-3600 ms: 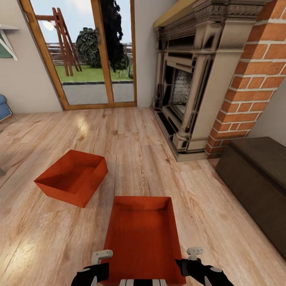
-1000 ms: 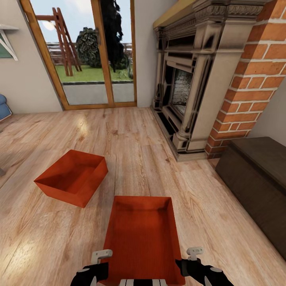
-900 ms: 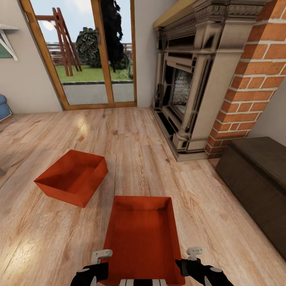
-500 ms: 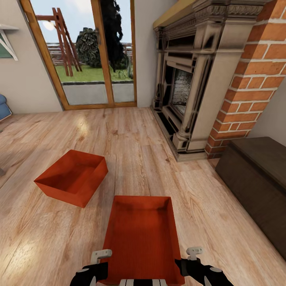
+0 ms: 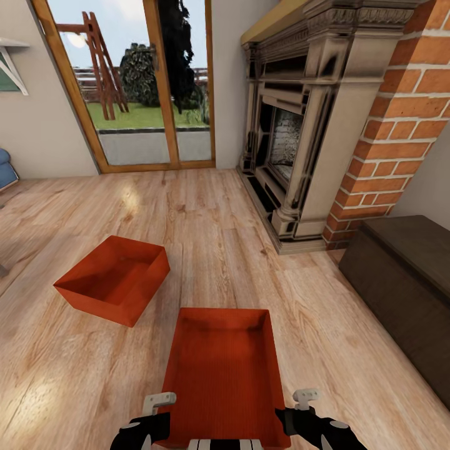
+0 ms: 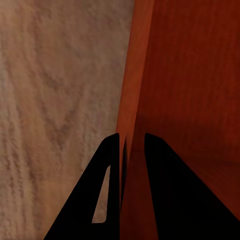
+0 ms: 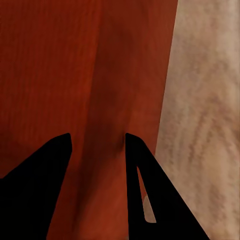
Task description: Move the two storage containers from the living room to the garage. In the garage, place one container on the floor and stack the other container on top of it (either order is fine).
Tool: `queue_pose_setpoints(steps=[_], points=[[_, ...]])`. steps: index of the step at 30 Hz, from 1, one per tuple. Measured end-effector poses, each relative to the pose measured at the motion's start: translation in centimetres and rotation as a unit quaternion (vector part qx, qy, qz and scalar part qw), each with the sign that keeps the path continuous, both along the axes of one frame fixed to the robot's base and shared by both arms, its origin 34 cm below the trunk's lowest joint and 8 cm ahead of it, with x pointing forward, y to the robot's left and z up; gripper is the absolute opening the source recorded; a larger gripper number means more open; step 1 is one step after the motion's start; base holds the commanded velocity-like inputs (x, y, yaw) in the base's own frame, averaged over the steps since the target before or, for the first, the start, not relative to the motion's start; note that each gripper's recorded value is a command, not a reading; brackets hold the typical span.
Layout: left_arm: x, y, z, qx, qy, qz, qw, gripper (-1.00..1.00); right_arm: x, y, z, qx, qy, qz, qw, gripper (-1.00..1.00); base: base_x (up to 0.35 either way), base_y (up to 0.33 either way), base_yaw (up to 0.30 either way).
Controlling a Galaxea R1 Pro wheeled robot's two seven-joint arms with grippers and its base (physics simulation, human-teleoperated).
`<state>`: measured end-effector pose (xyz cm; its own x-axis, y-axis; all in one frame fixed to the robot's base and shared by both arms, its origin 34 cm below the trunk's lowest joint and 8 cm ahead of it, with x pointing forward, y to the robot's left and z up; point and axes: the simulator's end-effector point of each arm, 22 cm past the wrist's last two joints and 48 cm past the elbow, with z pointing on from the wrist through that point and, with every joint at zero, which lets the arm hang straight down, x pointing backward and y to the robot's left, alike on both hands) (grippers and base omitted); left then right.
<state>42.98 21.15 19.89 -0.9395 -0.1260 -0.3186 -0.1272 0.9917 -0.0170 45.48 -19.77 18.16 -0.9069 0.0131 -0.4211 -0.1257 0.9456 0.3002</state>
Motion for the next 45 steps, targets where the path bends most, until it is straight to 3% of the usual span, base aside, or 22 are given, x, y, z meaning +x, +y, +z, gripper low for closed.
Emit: queue_pose_setpoints(steps=[26,45], points=[[0.0,0.1,0.0,0.002,0.0,-0.001,1.0,-1.0,-0.2,0.1,-0.1,0.002,0.003,0.003,1.0,-1.0,0.0,0.0,0.0],[2.2,0.1,2.9,0.0,-0.041,0.001,0.9992,-1.0,2.2,0.1,3.1,0.0,-0.038,0.004,0.9993,-1.0,0.0,0.0,0.0]])
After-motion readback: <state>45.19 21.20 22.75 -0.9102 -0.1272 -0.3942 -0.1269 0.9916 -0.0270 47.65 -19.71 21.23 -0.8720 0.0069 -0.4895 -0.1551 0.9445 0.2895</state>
